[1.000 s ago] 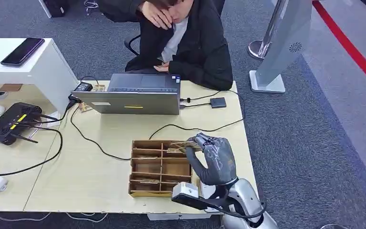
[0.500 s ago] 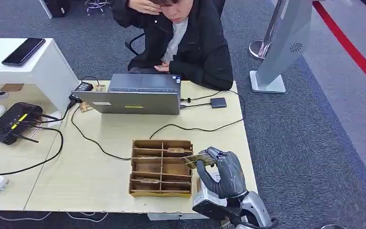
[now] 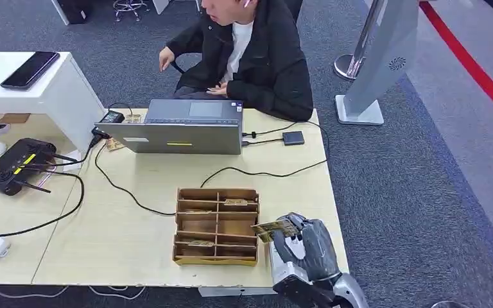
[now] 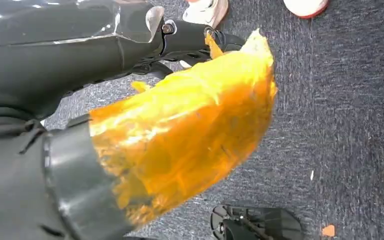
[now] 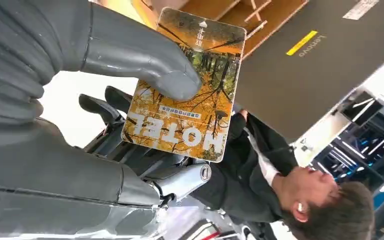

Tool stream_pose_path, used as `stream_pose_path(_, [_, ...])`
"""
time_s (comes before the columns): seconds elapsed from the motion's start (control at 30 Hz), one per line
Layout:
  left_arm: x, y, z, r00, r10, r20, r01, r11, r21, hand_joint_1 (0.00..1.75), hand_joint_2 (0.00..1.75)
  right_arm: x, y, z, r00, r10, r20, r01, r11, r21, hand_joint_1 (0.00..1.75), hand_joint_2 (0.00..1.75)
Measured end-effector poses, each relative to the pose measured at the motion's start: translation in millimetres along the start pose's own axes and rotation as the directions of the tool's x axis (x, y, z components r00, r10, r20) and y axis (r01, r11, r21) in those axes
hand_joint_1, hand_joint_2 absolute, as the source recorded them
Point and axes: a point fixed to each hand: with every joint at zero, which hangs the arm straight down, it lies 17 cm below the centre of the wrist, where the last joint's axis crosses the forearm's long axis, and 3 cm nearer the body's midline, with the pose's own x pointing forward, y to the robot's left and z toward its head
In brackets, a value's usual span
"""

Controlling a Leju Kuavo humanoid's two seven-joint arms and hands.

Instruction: Pass the card to the sensor for recognition and then transmit it.

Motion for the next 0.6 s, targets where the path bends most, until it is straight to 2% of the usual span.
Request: stream_pose_path(0.6, [-0.5,0.5,-0.2,1.000,0.012,-0.004,-0.012,1.000,0.001,0.00,0.00,-40.5,9.0,29.2,0.991,-0.015,-0.134,0.019,0.999,0.028,1.75,1.75])
